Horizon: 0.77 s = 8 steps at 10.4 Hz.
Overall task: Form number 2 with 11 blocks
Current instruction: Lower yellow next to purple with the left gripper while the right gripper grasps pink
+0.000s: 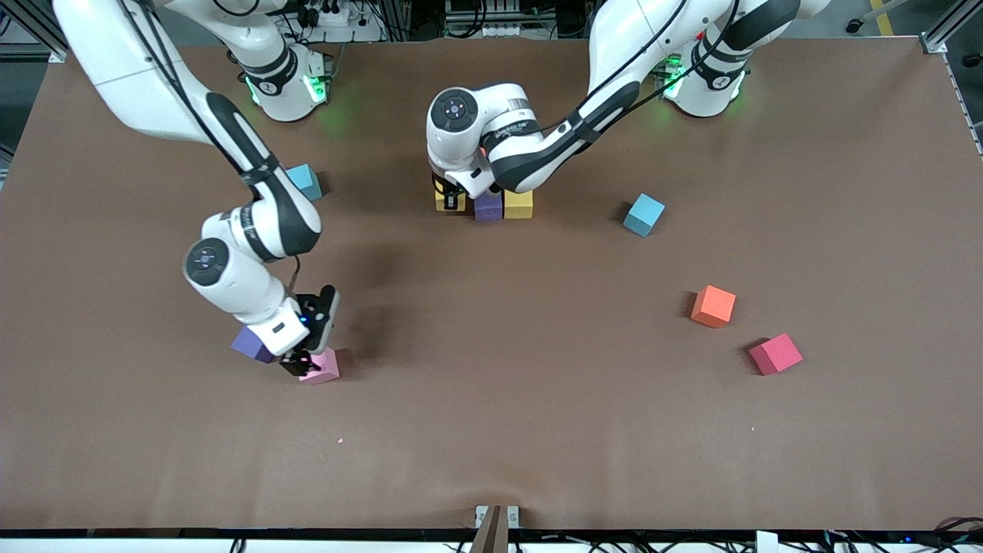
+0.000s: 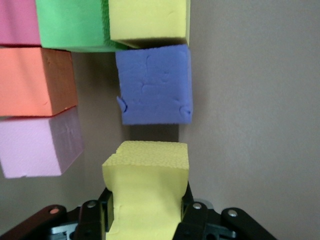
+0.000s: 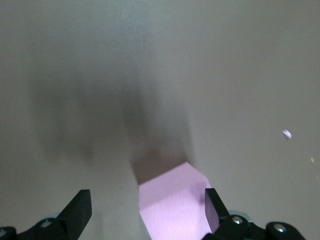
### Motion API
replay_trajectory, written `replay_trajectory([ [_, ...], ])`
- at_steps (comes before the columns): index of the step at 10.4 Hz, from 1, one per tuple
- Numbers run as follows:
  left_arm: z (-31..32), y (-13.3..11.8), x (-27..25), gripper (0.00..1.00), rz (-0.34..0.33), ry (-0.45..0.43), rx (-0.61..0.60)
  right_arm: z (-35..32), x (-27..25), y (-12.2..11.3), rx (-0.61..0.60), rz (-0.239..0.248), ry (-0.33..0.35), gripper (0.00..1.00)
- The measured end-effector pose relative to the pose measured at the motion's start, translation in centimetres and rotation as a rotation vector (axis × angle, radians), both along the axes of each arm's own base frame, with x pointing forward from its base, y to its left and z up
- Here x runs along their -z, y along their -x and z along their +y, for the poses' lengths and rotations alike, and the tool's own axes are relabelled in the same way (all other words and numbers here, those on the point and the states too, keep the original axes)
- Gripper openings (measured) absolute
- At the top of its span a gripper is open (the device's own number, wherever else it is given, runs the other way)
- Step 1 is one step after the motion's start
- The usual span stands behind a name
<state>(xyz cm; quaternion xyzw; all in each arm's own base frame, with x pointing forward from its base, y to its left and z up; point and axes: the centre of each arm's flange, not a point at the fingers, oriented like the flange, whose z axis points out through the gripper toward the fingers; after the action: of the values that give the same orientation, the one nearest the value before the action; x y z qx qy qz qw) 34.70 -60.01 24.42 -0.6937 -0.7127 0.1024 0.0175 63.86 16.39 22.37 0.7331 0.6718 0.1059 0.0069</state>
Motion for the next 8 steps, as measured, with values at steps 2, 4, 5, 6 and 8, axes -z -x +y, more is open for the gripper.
replay_trajectory([
  [2, 0.1, 0.1, 1.1, 0.52, 0.004, -0.014, -0.005, 0.2, -0.1, -0.8, -0.063, -0.037, 0.051, 1.00],
  [4, 0.2, 0.0, 1.3, 0.52, 0.005, -0.021, -0.022, -0.2, -1.2, -1.8, -0.093, -0.077, 0.085, 1.00],
  [5, 0.4, -0.4, 1.5, 0.52, 0.003, -0.026, -0.031, -0.3, -1.4, -2.0, -0.097, -0.083, 0.091, 1.00],
  [6, 0.6, -0.6, 1.7, 0.52, 0.003, -0.030, -0.035, -0.4, -1.2, -2.0, -0.098, -0.080, 0.093, 1.00],
  [8, 0.7, -0.6, 2.1, 0.52, 0.010, -0.034, -0.037, -1.0, -0.3, -2.0, -0.094, -0.066, 0.099, 1.00],
])
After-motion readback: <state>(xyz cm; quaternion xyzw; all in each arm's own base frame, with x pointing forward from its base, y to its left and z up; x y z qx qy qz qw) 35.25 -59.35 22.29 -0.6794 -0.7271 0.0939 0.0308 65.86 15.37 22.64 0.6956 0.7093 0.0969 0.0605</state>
